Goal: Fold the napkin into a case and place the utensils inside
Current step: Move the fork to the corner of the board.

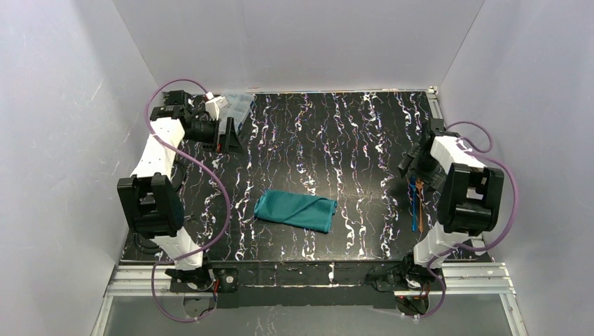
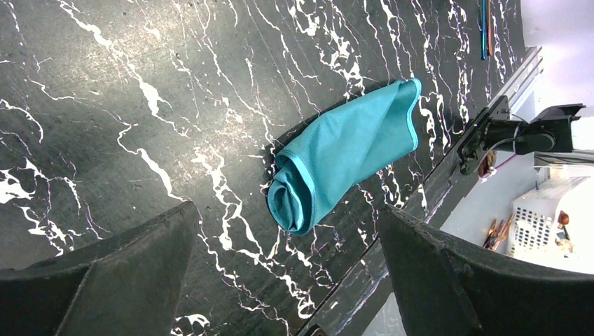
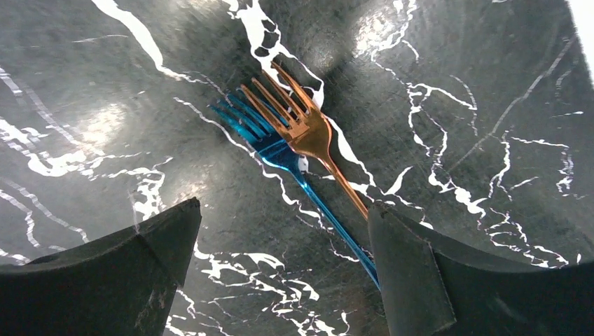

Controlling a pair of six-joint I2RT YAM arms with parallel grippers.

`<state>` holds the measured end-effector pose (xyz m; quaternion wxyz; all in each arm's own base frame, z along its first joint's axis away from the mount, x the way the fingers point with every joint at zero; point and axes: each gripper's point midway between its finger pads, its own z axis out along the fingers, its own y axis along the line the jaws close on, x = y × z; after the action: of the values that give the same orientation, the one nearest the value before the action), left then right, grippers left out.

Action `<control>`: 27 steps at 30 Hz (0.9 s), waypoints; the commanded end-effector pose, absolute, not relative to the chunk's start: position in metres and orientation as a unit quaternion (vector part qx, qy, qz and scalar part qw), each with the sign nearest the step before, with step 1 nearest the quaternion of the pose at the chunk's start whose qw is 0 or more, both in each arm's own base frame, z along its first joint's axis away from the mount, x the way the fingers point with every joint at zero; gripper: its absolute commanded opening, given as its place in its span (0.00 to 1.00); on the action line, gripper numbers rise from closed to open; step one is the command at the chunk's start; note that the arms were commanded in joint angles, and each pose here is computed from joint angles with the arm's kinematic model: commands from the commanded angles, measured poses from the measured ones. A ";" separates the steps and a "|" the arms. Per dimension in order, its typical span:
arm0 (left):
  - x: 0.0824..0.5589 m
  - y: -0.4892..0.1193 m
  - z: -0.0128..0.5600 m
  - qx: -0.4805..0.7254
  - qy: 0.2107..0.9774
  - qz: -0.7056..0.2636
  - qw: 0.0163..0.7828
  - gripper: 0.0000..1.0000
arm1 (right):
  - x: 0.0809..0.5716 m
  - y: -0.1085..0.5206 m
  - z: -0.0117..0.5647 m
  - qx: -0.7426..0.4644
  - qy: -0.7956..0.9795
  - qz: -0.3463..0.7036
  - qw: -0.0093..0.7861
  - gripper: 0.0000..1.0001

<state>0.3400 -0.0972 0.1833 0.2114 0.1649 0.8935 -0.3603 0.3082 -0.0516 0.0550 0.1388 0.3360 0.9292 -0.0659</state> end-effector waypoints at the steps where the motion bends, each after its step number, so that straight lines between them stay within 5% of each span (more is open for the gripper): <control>1: 0.327 -0.101 0.198 0.182 0.883 -0.366 0.230 0.99 | 0.310 -0.049 0.033 0.330 0.936 -0.059 0.110 0.98; 16: 0.325 -0.094 0.202 0.186 0.891 -0.340 0.238 0.98 | 0.307 -0.058 -0.005 0.312 0.944 0.003 0.103 0.99; 27: 0.329 -0.095 0.207 0.174 0.893 -0.343 0.234 0.99 | 0.316 -0.057 0.025 0.294 0.943 0.061 0.142 0.99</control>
<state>0.3308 -0.0921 0.1811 0.2116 0.1693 0.9003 -0.3405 0.3099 -0.0523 0.0229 0.1126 0.3076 0.9438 0.0434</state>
